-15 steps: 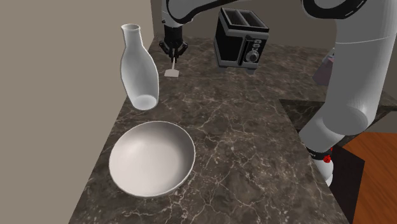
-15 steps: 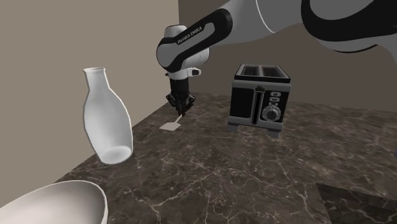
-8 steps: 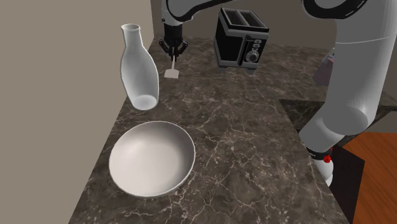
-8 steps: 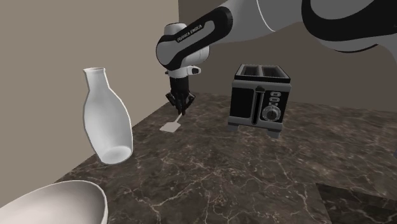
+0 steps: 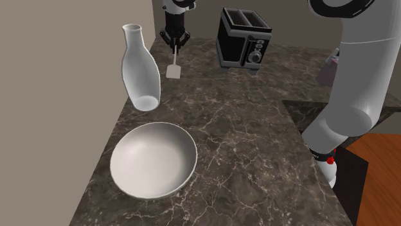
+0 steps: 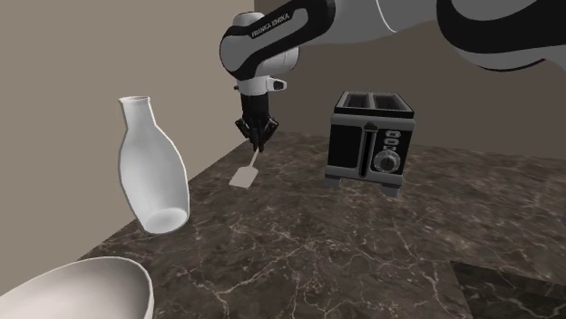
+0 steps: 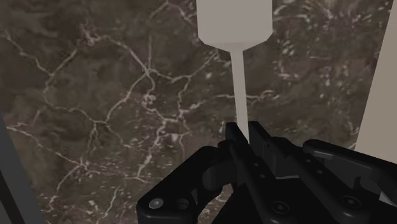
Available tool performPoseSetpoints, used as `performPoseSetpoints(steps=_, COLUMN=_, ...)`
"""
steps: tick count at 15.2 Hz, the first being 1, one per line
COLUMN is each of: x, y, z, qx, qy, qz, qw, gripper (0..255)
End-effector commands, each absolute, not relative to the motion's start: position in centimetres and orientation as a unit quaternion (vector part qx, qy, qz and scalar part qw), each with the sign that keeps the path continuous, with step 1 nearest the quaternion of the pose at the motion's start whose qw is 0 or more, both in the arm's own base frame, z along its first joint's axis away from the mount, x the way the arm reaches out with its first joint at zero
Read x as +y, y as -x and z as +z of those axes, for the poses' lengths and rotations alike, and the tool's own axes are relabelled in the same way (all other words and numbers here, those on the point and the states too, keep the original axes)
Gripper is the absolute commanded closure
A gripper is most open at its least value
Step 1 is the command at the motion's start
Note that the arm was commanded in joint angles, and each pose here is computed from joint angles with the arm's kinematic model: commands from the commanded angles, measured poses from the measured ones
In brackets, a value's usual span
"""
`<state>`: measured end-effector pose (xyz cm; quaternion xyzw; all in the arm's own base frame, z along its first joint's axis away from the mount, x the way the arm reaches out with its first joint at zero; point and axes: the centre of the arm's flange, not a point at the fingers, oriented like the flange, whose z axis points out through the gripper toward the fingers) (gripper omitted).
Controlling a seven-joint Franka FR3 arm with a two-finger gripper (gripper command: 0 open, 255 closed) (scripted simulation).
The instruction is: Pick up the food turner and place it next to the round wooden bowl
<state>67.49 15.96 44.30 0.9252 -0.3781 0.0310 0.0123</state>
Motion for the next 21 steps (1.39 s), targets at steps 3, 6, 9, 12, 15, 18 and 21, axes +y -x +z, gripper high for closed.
performPoseSetpoints(steps=3, x=16.0, y=-67.4, z=46.4, qx=-0.378, qy=-0.925, qz=0.031, qw=0.012, gripper=255)
performPoseSetpoints(steps=6, x=16.0, y=-67.4, z=48.0, qx=-0.378, qy=-0.925, qz=0.031, qw=0.012, gripper=255)
performPoseSetpoints(steps=9, x=16.0, y=-67.4, z=49.6, qx=-0.378, qy=-0.925, qz=0.031, qw=0.012, gripper=255)
performPoseSetpoints(steps=12, x=16.0, y=-67.4, z=51.2, qx=-0.378, qy=-0.925, qz=0.031, qw=0.012, gripper=255)
performPoseSetpoints(steps=15, x=16.0, y=-67.4, z=52.7, qx=-0.378, qy=-0.925, qz=0.031, qw=0.012, gripper=255)
performPoseSetpoints(steps=18, x=16.9, y=-63.6, z=52.7, qx=-0.378, qy=-0.925, qz=0.031, qw=0.012, gripper=255)
performPoseSetpoints(steps=21, x=17.8, y=-59.7, z=52.7, qx=-0.378, qy=-0.925, qz=0.031, qw=0.012, gripper=255)
